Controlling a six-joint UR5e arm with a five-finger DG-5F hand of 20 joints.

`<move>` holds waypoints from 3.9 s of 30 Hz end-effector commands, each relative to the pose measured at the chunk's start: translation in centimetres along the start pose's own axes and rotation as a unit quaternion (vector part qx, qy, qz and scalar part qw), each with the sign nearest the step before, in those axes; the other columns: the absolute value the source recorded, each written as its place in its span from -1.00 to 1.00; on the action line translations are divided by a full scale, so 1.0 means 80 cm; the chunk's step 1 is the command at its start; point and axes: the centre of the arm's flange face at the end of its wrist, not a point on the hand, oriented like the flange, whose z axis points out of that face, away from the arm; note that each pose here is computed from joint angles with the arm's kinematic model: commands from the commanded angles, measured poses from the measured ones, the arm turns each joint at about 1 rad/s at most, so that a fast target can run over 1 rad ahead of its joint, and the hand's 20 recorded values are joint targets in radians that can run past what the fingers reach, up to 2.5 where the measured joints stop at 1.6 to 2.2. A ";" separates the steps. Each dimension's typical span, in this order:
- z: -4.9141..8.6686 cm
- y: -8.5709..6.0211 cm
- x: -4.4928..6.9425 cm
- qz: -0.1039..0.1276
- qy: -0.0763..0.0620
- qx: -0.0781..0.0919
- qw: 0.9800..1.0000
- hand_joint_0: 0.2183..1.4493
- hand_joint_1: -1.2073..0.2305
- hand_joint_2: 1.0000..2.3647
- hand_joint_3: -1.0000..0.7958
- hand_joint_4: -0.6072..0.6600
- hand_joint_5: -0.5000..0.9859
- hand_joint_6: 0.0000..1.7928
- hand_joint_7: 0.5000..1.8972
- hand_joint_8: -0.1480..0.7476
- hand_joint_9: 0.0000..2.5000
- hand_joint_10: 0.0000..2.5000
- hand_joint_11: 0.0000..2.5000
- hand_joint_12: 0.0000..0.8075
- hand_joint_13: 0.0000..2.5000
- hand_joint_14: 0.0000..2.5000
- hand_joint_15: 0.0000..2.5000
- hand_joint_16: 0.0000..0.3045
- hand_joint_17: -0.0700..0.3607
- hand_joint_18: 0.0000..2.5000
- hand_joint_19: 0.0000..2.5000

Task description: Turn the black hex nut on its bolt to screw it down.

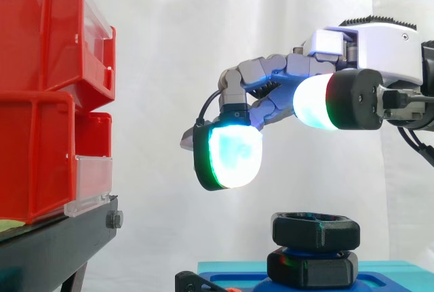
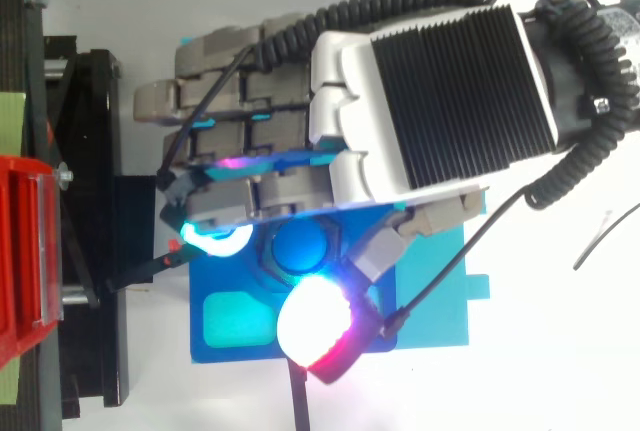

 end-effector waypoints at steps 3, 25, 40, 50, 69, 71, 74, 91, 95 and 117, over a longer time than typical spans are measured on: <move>0.008 0.018 0.004 0.002 0.004 0.000 1.000 -0.56 0.40 -1.00 -0.44 0.20 -0.38 -0.44 0.10 -0.13 -0.43 -1.00 -0.87 -0.28 -0.61 -1.00 -0.99 -0.70 -0.20 -0.66 -0.78; 0.019 0.039 0.044 0.009 0.029 0.002 1.000 -0.54 0.38 -1.00 -0.44 0.13 -0.36 -0.44 0.17 -0.16 -0.41 -1.00 -0.87 -0.29 -0.61 -1.00 -1.00 -0.71 -0.21 -0.66 -0.78; 0.015 0.037 0.047 0.012 0.039 0.001 0.999 -0.53 0.38 -1.00 -0.44 0.14 -0.33 -0.41 0.37 -0.15 -0.37 -0.99 -0.85 -0.30 -0.60 -1.00 -1.00 -0.71 -0.22 -0.66 -0.77; 0.007 0.023 0.045 0.008 0.042 -0.009 0.999 -0.53 0.38 -1.00 -0.44 0.13 -0.34 -0.34 0.23 -0.14 -0.34 -0.99 -0.85 -0.31 -0.59 -1.00 -1.00 -0.71 -0.22 -0.65 -0.78; -0.021 -0.034 0.032 -0.009 0.034 -0.015 0.999 -0.53 0.38 -1.00 -0.44 0.15 -0.34 -0.34 0.24 -0.14 -0.34 -0.99 -0.85 -0.30 -0.59 -1.00 -1.00 -0.71 -0.22 -0.65 -0.78; -0.024 -0.040 0.030 -0.010 0.032 -0.017 0.999 -0.53 0.38 -1.00 -0.44 0.15 -0.34 -0.34 0.23 -0.14 -0.33 -0.99 -0.85 -0.31 -0.59 -1.00 -1.00 -0.72 -0.22 -0.65 -0.77; -0.027 -0.047 0.027 -0.012 0.028 -0.020 0.999 -0.53 0.38 -1.00 -0.44 0.15 -0.34 -0.34 0.24 -0.13 -0.33 -0.99 -0.84 -0.31 -0.58 -1.00 -1.00 -0.71 -0.22 -0.65 -0.78; -0.012 -0.049 -0.002 -0.023 -0.005 -0.030 0.999 -0.53 0.39 -1.00 -0.44 0.20 -0.36 -0.44 0.18 -0.14 -0.34 -0.99 -0.84 -0.30 -0.58 -1.00 -1.00 -0.71 -0.22 -0.65 -0.77; -0.003 -0.044 -0.004 -0.029 -0.023 -0.033 0.999 -0.52 0.39 -1.00 -0.44 0.17 -0.36 -0.44 0.14 -0.14 -0.34 -0.99 -0.84 -0.30 -0.58 -1.00 -1.00 -0.72 -0.22 -0.65 -0.77; 0.014 0.023 0.024 -0.003 0.039 -0.036 0.999 -0.50 0.38 -1.00 -0.44 0.05 -0.37 -0.44 -0.39 -0.30 -0.31 -0.99 -0.91 -0.33 -0.58 -1.00 -1.00 -0.72 -0.23 -0.63 -0.76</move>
